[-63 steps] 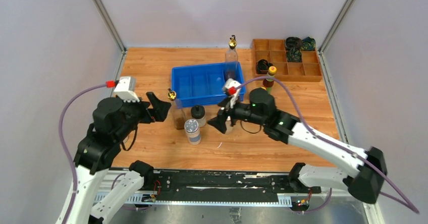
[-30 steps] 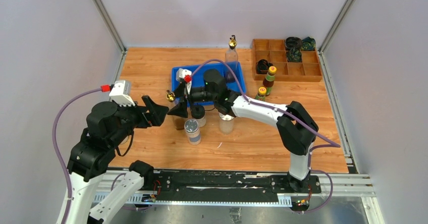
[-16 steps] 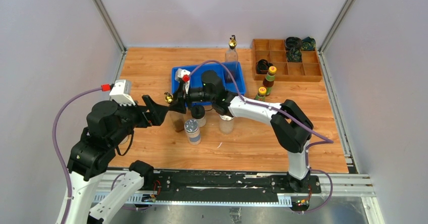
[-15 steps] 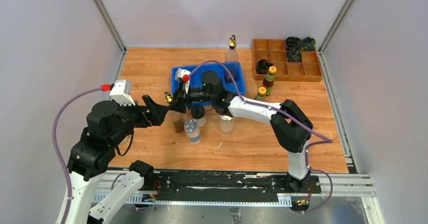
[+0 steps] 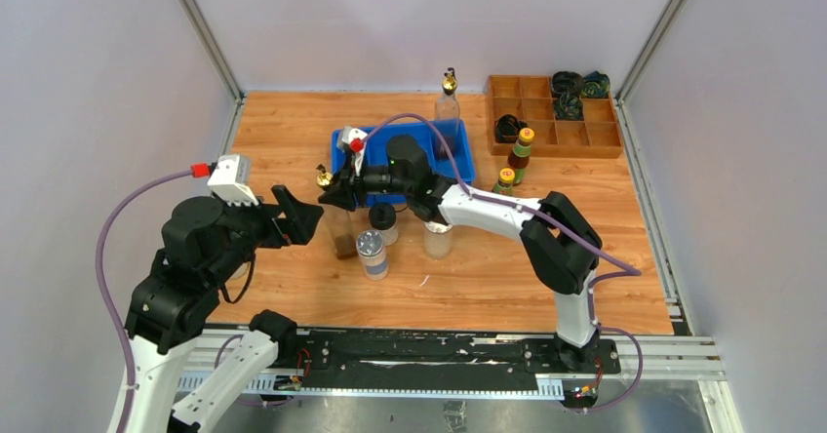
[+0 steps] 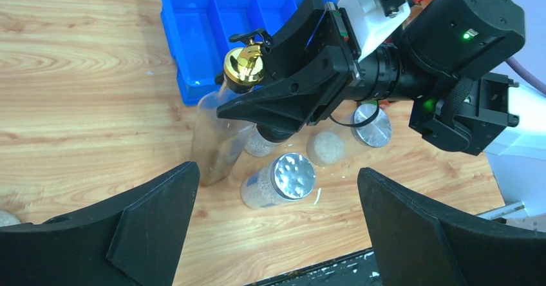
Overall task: Organize the condiment bottles
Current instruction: Pick up the bottle from the center of the board.
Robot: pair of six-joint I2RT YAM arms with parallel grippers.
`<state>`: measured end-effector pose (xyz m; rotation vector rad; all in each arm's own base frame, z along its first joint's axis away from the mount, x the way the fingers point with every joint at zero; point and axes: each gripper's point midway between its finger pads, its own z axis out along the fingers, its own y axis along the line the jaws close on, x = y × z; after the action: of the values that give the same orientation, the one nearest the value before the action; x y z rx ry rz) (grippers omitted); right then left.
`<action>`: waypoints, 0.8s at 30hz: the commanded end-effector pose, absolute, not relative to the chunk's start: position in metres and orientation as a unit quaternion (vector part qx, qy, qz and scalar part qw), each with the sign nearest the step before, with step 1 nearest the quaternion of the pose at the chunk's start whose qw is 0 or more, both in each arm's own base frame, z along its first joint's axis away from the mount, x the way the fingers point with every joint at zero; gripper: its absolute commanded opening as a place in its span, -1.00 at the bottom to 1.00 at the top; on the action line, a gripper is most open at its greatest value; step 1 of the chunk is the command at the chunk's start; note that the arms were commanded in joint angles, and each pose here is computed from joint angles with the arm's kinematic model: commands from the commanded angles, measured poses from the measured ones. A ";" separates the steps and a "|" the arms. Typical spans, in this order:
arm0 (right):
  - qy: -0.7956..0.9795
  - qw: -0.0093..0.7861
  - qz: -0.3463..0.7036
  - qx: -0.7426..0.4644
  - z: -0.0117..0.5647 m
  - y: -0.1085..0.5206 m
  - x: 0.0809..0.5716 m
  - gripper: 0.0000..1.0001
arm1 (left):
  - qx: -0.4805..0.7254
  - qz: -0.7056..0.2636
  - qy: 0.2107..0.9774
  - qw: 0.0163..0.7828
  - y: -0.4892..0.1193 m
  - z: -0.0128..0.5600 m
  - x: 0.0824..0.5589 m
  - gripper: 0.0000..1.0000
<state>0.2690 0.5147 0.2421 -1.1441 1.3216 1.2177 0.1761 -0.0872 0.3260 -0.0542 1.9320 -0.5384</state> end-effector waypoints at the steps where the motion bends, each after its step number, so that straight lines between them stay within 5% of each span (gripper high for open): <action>1: 0.562 0.512 0.466 -0.452 0.260 0.509 0.288 -0.74 | -0.020 -0.221 0.796 0.563 -0.079 0.343 0.168 1.00; 24: 0.563 0.618 0.375 -0.402 0.392 0.494 0.333 -0.90 | -0.024 -0.217 0.791 0.571 -0.076 0.348 0.167 1.00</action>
<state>0.3183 0.5124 0.3313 -1.0067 1.3846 0.9764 0.1708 -0.0772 0.3385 -0.0693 1.8841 -0.5065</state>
